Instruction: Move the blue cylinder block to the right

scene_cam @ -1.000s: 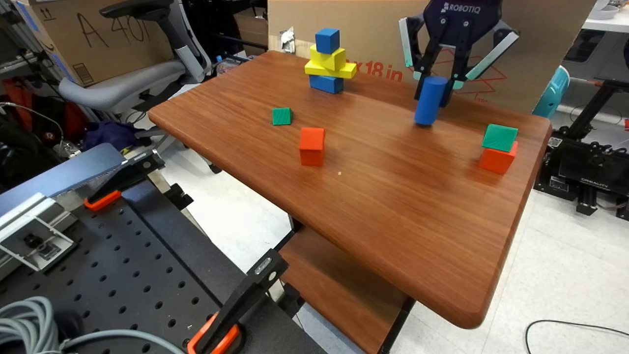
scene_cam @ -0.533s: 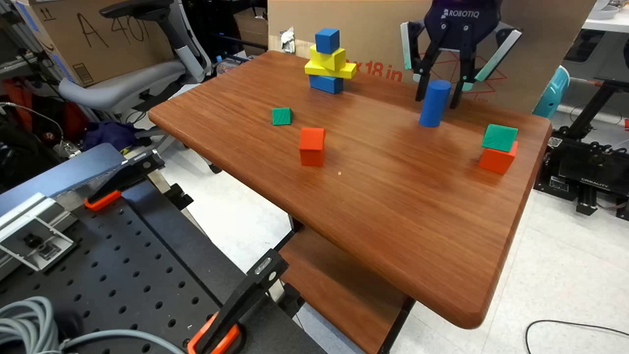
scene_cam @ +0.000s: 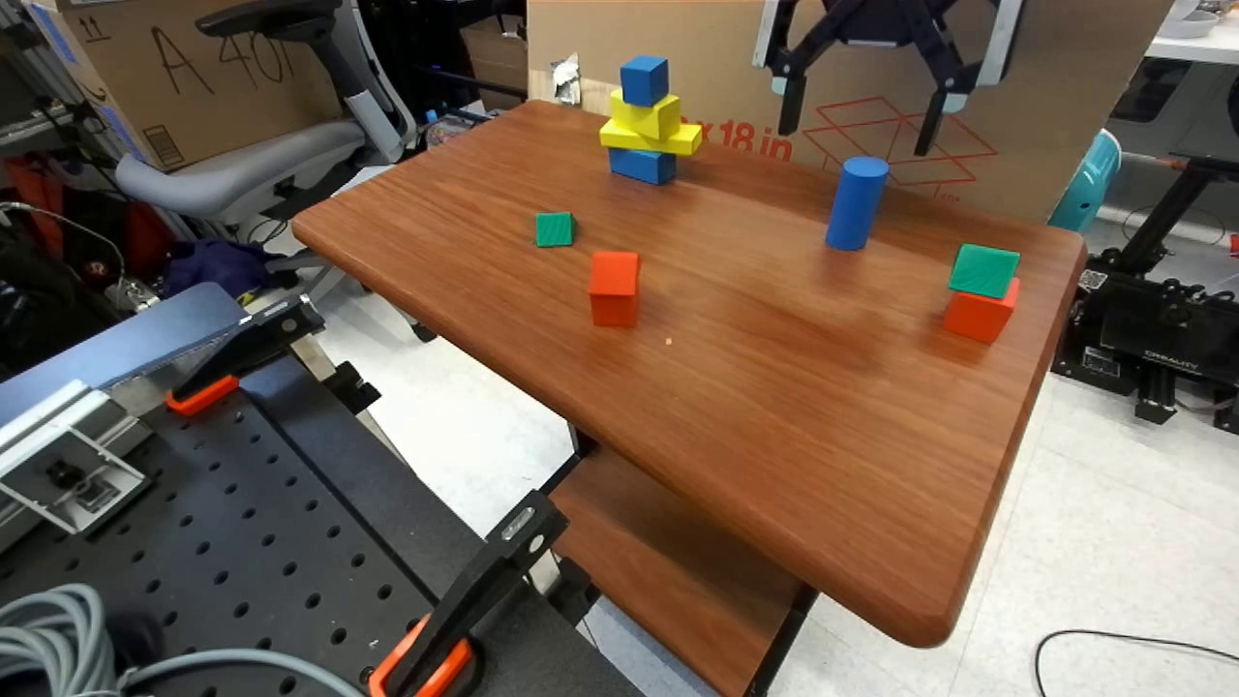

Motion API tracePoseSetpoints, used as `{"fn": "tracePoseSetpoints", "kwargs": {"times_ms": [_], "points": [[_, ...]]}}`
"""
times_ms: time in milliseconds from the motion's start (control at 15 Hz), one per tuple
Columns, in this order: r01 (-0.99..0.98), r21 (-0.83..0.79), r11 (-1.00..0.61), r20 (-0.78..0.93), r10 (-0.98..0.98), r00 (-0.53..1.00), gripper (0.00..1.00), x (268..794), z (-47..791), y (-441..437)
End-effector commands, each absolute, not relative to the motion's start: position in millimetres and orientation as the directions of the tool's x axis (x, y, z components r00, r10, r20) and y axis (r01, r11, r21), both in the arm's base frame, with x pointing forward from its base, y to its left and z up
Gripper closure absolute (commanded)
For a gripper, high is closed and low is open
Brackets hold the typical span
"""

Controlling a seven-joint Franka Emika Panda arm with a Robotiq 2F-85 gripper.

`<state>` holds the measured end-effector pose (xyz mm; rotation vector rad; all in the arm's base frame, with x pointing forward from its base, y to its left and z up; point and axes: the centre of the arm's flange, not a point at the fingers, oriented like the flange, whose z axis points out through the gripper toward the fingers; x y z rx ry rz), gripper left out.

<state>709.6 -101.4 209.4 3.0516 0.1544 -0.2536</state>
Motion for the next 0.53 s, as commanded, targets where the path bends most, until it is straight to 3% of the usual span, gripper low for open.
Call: {"fn": "tracePoseSetpoints", "kwargs": {"times_ms": [0, 133, 200, 467], "points": [[0.157, 0.072, -0.985, -0.153, 0.145, 0.977, 0.0, 661.4, 266.6, -82.8], [0.192, 0.055, -0.98, -0.153, 0.182, 0.971, 0.0, 646.7, 293.1, -78.4], [0.151, 0.062, -0.987, -0.152, 0.14, 0.978, 0.0, 686.7, 262.9, -84.9], [0.173, 0.054, -0.983, -0.149, 0.163, 0.975, 0.0, 666.1, 289.8, -80.6]]}}
